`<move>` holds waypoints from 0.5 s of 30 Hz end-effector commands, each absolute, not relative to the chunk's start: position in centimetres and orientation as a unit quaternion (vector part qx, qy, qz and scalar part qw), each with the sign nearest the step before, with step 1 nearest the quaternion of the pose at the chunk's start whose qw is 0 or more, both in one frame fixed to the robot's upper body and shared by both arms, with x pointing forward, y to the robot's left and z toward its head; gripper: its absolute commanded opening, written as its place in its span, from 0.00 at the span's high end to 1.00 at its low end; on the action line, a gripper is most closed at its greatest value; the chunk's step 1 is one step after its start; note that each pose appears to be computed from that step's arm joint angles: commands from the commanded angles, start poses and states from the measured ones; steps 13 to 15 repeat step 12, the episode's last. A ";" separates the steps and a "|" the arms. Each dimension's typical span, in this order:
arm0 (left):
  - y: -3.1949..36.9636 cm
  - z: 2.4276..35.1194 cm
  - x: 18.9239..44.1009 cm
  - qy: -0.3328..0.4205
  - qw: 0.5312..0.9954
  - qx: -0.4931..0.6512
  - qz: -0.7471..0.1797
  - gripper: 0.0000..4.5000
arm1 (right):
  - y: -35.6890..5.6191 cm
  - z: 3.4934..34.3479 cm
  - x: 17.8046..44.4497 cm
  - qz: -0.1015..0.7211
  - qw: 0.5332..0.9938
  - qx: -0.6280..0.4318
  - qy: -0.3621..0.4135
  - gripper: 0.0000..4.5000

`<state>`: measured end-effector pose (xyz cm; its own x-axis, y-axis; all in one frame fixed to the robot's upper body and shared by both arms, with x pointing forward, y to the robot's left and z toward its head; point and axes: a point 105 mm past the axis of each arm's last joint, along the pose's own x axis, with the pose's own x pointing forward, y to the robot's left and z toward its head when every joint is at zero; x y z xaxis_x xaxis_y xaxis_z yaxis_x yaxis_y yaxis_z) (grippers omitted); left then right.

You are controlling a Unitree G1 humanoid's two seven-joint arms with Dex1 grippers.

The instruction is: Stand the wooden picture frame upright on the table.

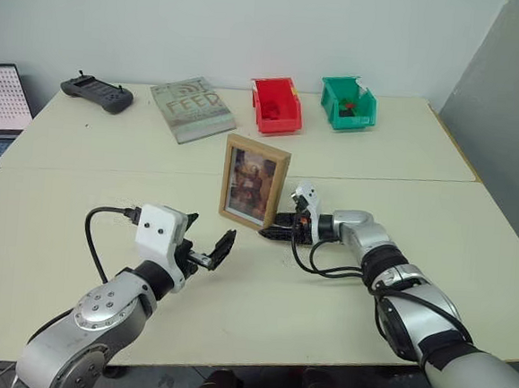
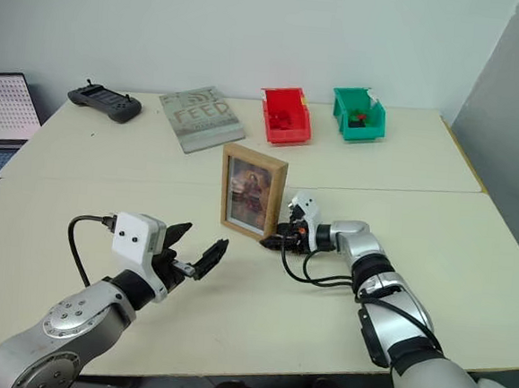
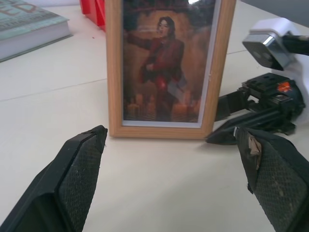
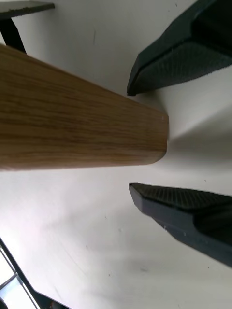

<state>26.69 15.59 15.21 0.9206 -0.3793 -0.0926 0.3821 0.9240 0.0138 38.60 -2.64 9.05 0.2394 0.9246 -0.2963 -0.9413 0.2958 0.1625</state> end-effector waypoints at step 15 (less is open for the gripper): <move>23.3 20.3 28.9 0.122 0.949 0.069 -0.281 0.00 | -9.4 20.6 33.0 0.627 0.773 -0.064 0.069 0.01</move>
